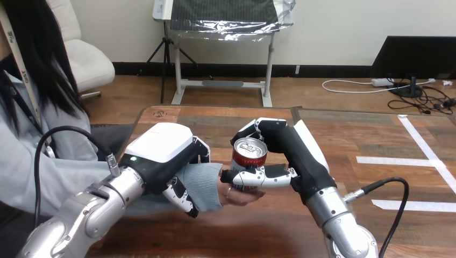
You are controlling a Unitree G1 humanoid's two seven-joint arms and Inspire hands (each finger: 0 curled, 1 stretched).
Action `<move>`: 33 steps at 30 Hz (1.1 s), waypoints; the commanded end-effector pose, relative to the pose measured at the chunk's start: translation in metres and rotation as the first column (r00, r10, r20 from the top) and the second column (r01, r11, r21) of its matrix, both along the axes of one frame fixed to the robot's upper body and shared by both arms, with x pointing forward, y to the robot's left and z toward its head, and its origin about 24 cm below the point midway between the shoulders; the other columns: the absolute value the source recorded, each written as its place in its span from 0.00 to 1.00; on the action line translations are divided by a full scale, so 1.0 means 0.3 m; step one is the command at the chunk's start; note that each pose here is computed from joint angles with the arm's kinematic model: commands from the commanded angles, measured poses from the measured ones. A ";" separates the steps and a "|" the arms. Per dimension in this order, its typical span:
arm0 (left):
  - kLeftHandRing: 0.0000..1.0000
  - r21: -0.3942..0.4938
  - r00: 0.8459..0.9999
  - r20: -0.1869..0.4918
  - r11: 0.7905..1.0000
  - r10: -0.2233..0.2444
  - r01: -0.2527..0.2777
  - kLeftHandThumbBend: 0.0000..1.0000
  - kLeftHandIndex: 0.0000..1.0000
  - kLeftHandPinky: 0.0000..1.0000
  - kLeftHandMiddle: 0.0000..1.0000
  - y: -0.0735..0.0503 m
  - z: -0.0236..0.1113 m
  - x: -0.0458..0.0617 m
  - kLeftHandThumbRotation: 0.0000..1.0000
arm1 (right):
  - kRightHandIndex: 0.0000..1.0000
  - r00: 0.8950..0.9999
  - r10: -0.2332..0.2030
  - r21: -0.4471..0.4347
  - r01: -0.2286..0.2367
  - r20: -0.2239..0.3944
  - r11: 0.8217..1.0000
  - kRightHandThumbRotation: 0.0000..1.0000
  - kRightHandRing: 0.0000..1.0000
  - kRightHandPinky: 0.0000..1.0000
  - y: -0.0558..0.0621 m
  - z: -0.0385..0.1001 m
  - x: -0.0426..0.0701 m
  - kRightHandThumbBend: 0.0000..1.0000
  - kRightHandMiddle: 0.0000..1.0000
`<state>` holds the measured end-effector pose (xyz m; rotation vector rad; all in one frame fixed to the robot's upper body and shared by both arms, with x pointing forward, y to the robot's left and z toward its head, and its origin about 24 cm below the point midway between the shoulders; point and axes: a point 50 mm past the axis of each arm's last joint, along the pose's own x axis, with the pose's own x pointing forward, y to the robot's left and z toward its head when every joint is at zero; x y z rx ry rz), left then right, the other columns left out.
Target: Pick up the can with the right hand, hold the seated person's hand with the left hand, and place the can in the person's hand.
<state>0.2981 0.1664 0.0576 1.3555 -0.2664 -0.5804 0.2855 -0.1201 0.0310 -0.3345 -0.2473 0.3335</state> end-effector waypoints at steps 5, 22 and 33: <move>0.37 -0.133 0.981 0.192 0.990 -0.029 0.055 0.94 0.44 0.35 0.42 -0.064 0.165 0.059 0.00 | 0.46 0.993 0.055 0.057 -0.061 0.101 0.996 0.00 0.37 0.33 0.051 0.083 0.004 0.83 0.44; 0.37 -0.130 0.982 0.186 0.990 -0.026 0.051 0.92 0.45 0.35 0.42 -0.065 0.161 0.064 0.00 | 0.46 0.993 0.060 0.076 -0.068 0.099 0.995 0.00 0.38 0.33 0.060 0.086 -0.012 0.81 0.44; 0.37 -0.126 0.983 0.184 0.991 -0.020 0.043 0.93 0.45 0.35 0.42 -0.062 0.157 0.062 0.00 | 0.47 0.994 0.056 0.074 -0.063 0.092 0.995 0.00 0.38 0.33 0.055 0.082 -0.011 0.81 0.44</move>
